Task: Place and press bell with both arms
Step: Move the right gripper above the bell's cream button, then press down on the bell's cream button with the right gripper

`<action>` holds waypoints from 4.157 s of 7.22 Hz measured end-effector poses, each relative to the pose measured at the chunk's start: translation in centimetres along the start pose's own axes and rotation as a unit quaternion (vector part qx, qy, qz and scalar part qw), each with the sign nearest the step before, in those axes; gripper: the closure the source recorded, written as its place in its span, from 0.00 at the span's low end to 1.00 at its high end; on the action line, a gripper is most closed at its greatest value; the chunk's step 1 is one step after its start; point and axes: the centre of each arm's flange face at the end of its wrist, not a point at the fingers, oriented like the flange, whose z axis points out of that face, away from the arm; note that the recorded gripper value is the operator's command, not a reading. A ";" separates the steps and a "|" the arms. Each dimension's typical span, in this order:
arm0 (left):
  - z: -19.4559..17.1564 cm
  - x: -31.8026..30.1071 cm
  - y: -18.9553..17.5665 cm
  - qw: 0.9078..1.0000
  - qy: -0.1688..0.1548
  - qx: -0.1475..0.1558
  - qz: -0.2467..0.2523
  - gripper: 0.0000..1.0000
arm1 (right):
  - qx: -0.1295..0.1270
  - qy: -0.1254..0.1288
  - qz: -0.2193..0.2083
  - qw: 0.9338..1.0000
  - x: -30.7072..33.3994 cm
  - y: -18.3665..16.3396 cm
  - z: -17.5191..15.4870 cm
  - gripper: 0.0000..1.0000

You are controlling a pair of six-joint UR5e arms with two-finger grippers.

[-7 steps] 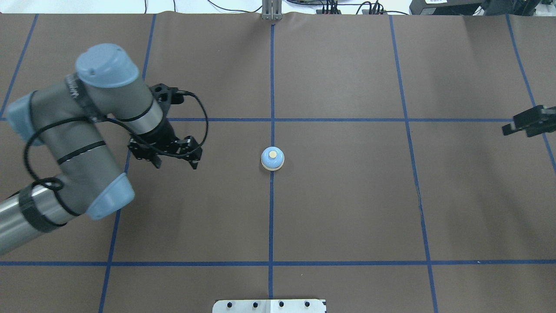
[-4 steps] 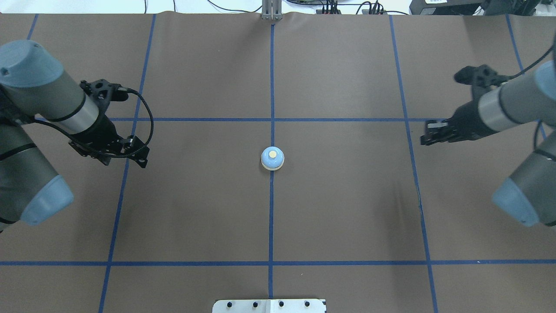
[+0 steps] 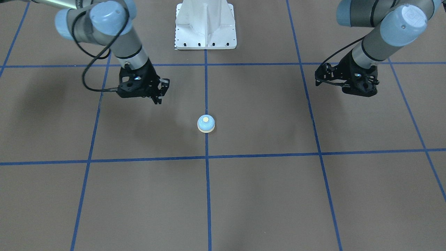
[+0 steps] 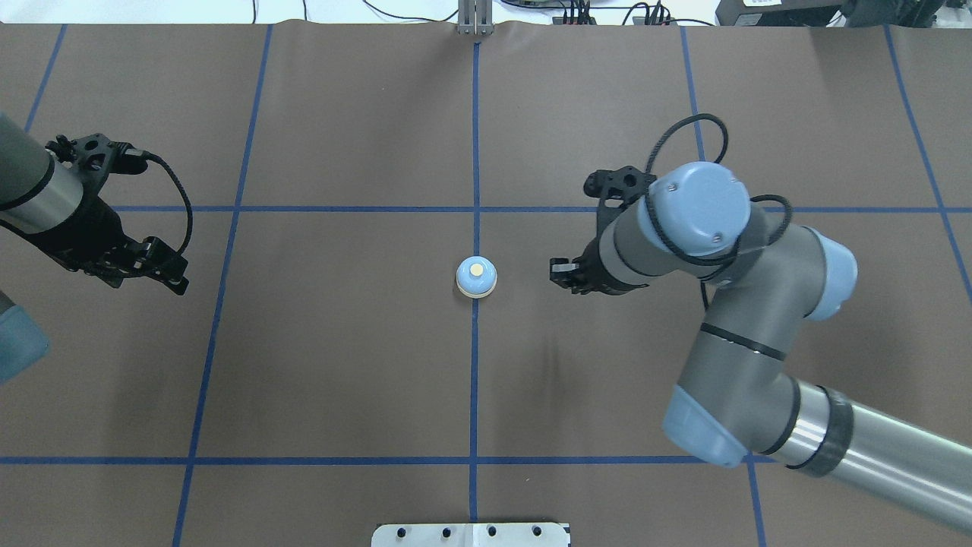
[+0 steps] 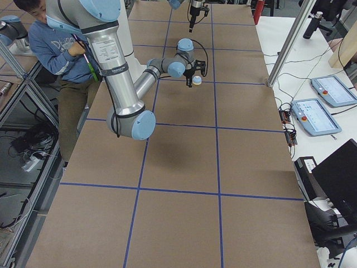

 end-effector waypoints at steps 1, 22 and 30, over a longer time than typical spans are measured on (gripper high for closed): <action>-0.3 -1.0 0.5 1.000 -0.002 0.001 0.001 0.01 | -0.001 0.007 0.008 1.000 -3.4 0.4 0.8 1.00; -0.8 -2.6 1.9 1.000 -0.010 0.003 0.006 0.01 | 0.004 0.043 0.019 0.999 -13.1 -2.9 7.1 1.00; -0.9 -2.5 1.9 1.000 -0.008 0.004 0.006 0.01 | -0.009 0.012 0.038 0.999 -10.6 -5.9 1.1 1.00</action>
